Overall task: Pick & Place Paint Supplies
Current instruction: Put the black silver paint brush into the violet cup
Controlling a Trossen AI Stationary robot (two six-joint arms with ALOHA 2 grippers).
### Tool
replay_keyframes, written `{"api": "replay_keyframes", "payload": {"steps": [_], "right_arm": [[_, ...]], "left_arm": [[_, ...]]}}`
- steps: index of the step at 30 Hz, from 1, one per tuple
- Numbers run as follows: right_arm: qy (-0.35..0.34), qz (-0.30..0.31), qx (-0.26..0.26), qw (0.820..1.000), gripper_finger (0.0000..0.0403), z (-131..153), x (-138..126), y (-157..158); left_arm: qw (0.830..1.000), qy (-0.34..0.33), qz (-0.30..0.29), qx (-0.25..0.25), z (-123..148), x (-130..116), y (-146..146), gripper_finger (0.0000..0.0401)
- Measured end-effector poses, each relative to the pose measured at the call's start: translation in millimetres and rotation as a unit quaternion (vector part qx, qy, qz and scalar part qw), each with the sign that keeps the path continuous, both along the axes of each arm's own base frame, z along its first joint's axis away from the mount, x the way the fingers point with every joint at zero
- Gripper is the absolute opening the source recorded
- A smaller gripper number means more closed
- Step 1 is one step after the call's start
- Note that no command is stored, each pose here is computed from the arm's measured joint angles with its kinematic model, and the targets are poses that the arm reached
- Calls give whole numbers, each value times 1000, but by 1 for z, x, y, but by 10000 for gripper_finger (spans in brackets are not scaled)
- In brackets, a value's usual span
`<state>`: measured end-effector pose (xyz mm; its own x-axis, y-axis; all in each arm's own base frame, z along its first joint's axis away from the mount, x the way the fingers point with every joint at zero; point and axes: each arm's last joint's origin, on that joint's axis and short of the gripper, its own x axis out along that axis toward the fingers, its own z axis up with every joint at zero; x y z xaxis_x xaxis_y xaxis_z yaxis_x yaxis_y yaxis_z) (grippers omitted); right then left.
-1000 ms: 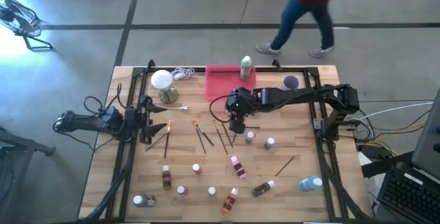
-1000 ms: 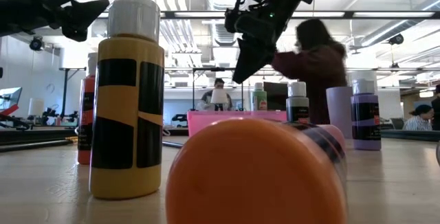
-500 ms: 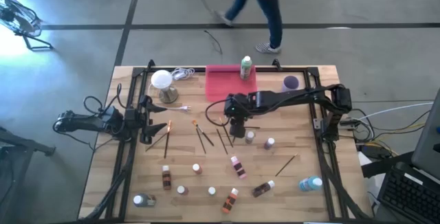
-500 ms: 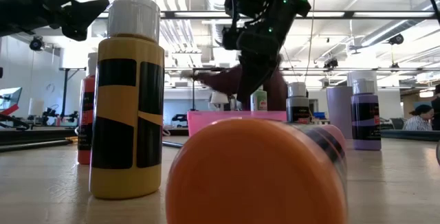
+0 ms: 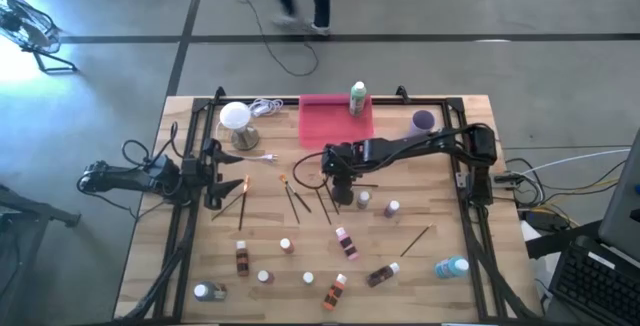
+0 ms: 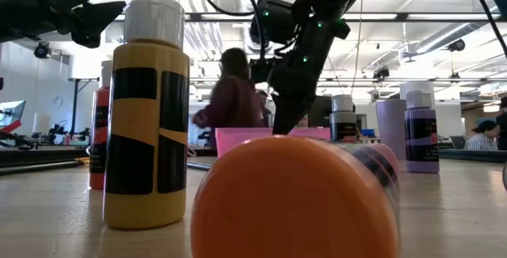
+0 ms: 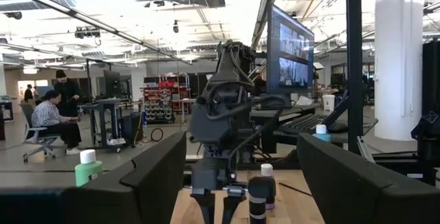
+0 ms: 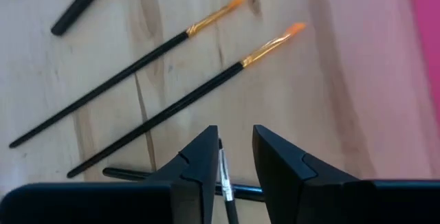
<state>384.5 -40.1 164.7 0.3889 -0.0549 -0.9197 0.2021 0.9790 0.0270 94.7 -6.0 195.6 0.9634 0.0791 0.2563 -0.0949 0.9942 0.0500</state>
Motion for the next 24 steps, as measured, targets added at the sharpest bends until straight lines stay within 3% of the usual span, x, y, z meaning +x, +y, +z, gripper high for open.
{"api": "replay_keyframes", "payload": {"steps": [17, 24], "right_arm": [[30, 12, 0, 999, 145, -22, 4, 7], [35, 11, -5, 999, 141, -27, 5, 7]], "left_arm": [[1000, 0, 3, -1, 0, 0, 0, 282], [1000, 1, 3, -1, 0, 0, 0, 282]]}}
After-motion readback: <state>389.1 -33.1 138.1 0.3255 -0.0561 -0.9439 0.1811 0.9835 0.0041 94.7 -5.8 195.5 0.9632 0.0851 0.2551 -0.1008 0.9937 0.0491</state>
